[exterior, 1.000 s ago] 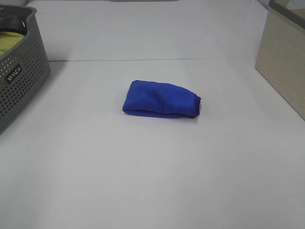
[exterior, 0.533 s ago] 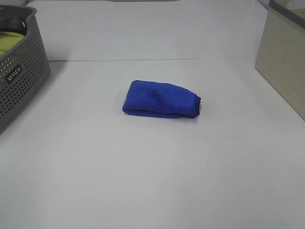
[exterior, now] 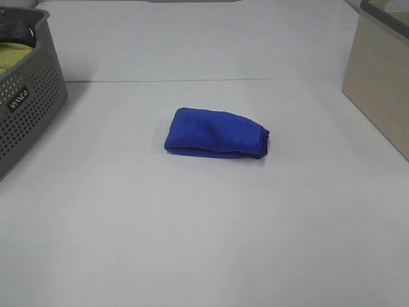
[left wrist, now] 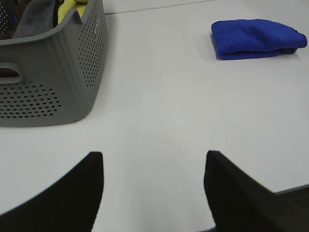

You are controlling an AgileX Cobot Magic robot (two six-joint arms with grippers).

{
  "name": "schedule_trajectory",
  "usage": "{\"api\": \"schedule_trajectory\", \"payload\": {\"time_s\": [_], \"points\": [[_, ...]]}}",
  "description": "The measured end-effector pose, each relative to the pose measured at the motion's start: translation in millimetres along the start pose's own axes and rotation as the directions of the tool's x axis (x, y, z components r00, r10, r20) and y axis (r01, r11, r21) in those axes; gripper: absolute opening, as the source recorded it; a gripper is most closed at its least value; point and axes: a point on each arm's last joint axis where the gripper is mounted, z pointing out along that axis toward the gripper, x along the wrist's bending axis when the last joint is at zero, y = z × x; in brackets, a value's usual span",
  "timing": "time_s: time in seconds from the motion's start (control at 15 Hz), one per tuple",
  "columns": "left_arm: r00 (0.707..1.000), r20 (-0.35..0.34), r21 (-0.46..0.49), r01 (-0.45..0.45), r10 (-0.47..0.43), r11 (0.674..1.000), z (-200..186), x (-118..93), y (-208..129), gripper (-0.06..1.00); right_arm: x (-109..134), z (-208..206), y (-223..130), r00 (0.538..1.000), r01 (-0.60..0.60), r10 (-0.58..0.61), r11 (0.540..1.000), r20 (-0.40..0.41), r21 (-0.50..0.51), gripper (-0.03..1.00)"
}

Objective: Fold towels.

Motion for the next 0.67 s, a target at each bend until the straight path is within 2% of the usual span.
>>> {"api": "schedule_trajectory", "payload": {"time_s": [0.4,0.67], "points": [[1.0,0.0,0.0,0.0,0.0,1.0,0.0,0.0,0.0,0.59,0.2,-0.1,0.0,1.0,0.001,-0.001,1.0,-0.006,0.0,0.75],[1.0,0.0,0.0,-0.001,0.001,1.0,0.0,0.0,0.0,0.59,0.3,-0.7,-0.4,0.998,0.028,-0.028,1.0,-0.056,-0.001,0.75]]}}
